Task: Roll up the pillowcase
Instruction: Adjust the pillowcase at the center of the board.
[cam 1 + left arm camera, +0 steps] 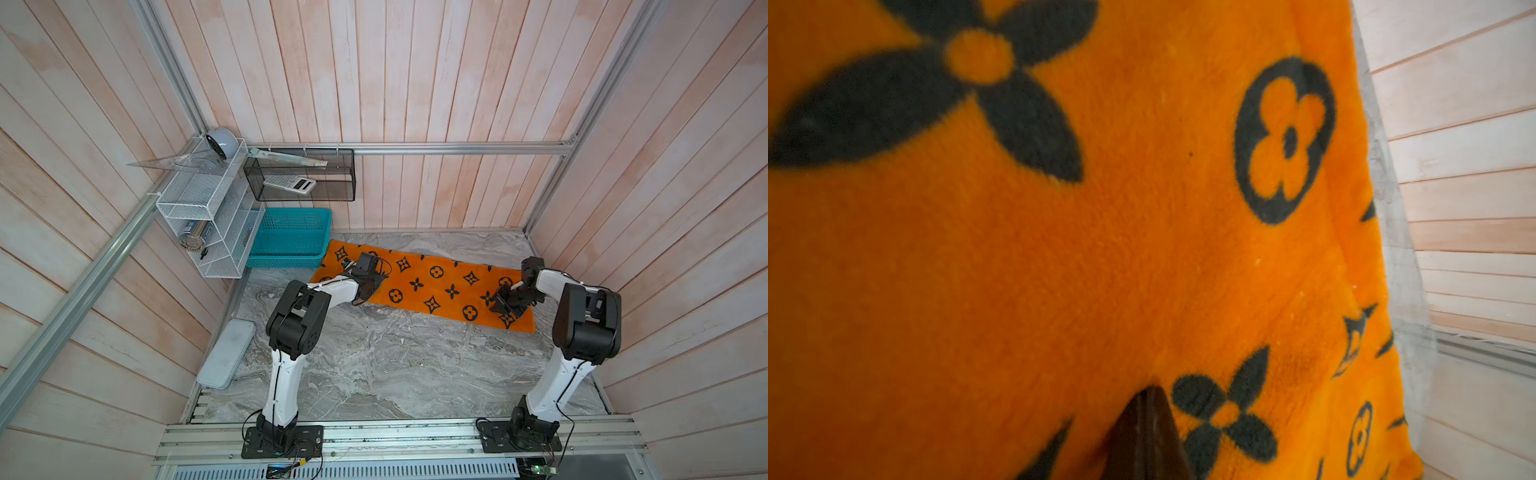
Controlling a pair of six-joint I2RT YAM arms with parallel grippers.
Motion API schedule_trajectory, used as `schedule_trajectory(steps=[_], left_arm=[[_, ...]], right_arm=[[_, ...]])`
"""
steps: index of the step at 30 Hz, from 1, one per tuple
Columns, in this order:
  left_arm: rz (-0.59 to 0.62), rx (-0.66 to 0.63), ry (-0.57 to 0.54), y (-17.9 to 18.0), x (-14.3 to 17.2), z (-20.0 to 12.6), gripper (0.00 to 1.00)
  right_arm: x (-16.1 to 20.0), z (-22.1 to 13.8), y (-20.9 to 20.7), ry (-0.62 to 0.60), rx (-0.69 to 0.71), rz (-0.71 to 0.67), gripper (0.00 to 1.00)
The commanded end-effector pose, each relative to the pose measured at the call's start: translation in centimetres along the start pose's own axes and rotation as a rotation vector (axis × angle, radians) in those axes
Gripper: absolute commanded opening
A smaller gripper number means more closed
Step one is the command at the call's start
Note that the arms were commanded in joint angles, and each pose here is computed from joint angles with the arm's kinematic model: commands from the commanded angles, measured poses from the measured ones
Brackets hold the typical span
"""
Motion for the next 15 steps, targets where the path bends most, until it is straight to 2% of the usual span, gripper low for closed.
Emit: schedule_trajectory(steps=[1,5,8,12,13,15], left_arm=[[0.101,-0.126,0.077,1.9,-0.5,0.2,0.0],[0.195,-0.204,0.08,2.0,-2.1,-0.8,0.0],[0.205,-0.234,0.046,2.9,-3.5,-2.2,0.0],[0.245,-0.203,0.016,1.4,-3.5,-5.2,0.0],[0.264,-0.198,0.005,0.7,-3.1,-6.0,0.02],[0.318,-0.182,-0.026,-1.4,-1.9,-8.0,0.18]], right_arm=[[6.0,1.6,-1.5,0.188,0.036,-0.039,0.0],[10.9,2.7,-1.6,0.3,-0.054,-0.057,0.0],[12.2,2.5,-1.4,0.347,-0.092,-0.099,0.0],[11.9,0.3,-1.6,0.259,-0.037,-0.162,0.0],[11.8,-0.3,-1.5,0.233,-0.037,-0.167,0.0],[11.6,-1.6,-1.3,0.187,-0.041,-0.179,0.0]])
Point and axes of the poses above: each gripper's point midway between its finger pads, its own z axis out along the fingers, its own y axis along the line the jaws close on, x = y × z, the point moved 7 cm from there along -z, back along the fingers, and after that the axes turned 3 degrees about z, right-handed, at the moved point
